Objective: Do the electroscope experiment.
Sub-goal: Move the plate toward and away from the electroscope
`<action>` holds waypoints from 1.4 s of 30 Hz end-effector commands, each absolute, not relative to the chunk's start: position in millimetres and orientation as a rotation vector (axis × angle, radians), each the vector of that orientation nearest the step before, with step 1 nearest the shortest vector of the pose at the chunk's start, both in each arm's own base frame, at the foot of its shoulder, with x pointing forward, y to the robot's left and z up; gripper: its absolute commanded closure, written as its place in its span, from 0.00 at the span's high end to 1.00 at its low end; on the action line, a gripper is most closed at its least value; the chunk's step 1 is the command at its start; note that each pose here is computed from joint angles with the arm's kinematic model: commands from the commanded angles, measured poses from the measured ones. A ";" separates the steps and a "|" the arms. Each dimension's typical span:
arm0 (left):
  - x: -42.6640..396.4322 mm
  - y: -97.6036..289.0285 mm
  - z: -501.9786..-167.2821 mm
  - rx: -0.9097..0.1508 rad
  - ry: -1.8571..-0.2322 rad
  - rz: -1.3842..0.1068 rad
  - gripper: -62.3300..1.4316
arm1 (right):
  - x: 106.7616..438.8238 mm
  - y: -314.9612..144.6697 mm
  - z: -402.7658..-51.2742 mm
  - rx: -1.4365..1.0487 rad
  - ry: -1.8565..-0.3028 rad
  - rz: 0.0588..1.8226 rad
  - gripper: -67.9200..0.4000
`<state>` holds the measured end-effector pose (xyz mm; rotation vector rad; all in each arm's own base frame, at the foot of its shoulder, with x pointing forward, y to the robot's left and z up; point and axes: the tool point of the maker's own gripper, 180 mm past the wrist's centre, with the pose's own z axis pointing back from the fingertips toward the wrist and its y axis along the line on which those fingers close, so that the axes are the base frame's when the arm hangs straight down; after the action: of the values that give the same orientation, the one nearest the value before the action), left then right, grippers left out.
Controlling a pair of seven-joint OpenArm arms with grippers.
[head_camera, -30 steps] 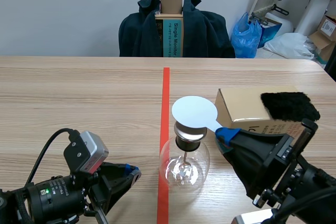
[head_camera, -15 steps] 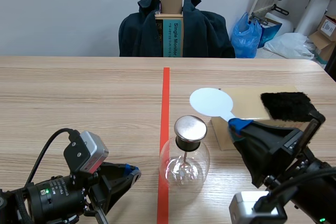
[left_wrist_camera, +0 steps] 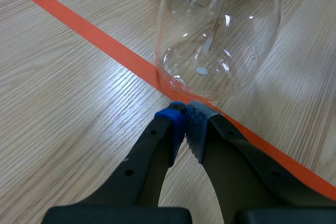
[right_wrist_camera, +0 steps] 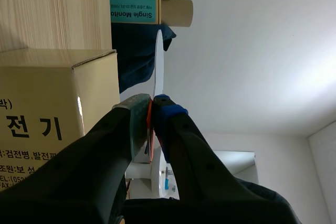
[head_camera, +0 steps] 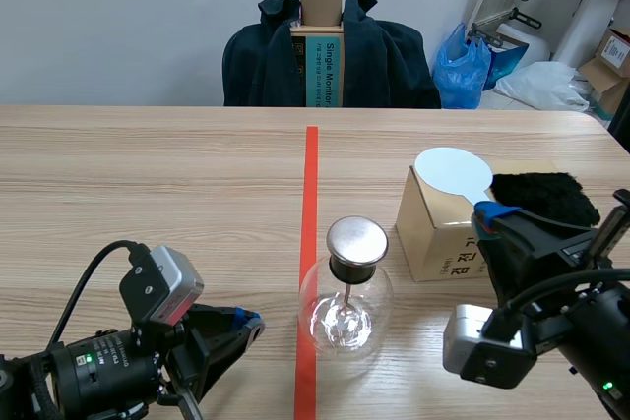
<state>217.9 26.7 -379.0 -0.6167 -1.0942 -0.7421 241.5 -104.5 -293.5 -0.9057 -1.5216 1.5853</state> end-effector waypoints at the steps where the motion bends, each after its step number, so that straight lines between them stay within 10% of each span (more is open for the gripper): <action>1: 220.1 21.3 -368.4 -0.640 -1.131 -0.731 0.05 | 244.2 -103.0 -281.7 -0.929 -1.564 1.601 0.02; 42: 218.0 21.2 -369.5 -0.642 -1.126 -0.729 0.05 | 194.7 -47.1 -280.6 -0.646 -1.852 1.886 0.02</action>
<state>215.7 26.5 -380.2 -0.6189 -1.0894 -0.7396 187.6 -43.0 -290.3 -0.5897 -1.8382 1.8873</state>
